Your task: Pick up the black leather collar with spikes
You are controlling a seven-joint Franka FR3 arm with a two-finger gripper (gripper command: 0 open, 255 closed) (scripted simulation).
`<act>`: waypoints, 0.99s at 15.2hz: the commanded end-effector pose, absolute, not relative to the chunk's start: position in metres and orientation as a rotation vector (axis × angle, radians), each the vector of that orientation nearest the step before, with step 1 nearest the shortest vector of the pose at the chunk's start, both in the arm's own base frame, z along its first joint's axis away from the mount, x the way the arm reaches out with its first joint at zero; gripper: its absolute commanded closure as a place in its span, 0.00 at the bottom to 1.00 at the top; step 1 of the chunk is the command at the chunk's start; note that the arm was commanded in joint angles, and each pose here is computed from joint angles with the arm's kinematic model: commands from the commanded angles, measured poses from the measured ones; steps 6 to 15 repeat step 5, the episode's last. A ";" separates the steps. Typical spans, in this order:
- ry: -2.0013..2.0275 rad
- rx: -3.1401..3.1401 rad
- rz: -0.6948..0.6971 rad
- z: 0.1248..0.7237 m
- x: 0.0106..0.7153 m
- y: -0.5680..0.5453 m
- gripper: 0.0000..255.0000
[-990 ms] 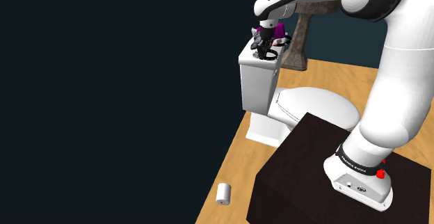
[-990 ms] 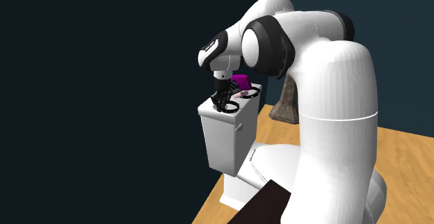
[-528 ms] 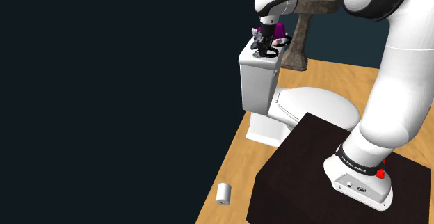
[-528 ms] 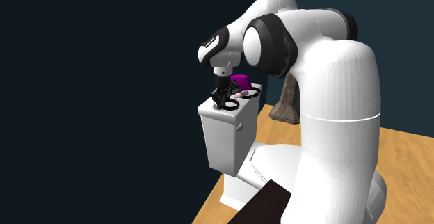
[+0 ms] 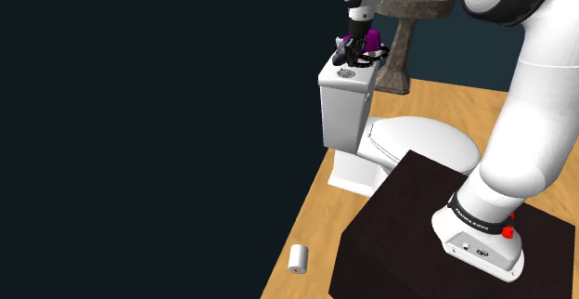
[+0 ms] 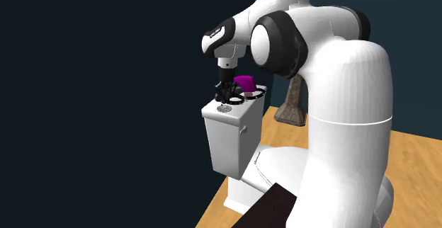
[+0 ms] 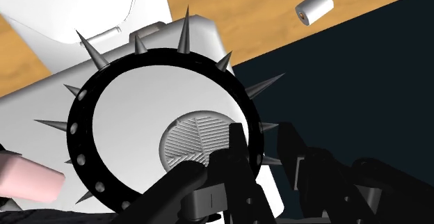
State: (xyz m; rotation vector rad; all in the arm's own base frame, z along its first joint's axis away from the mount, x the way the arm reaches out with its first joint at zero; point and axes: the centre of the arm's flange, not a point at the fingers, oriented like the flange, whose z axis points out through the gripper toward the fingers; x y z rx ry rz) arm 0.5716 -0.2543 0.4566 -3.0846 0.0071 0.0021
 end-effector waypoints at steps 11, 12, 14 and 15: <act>0.007 -3.084 0.003 0.479 0.572 -0.254 1.00; 0.007 -3.084 0.003 0.479 0.572 -0.254 1.00; 0.007 -3.084 0.003 0.479 0.572 -0.254 1.00; 0.007 -3.084 0.003 0.479 0.572 -0.254 1.00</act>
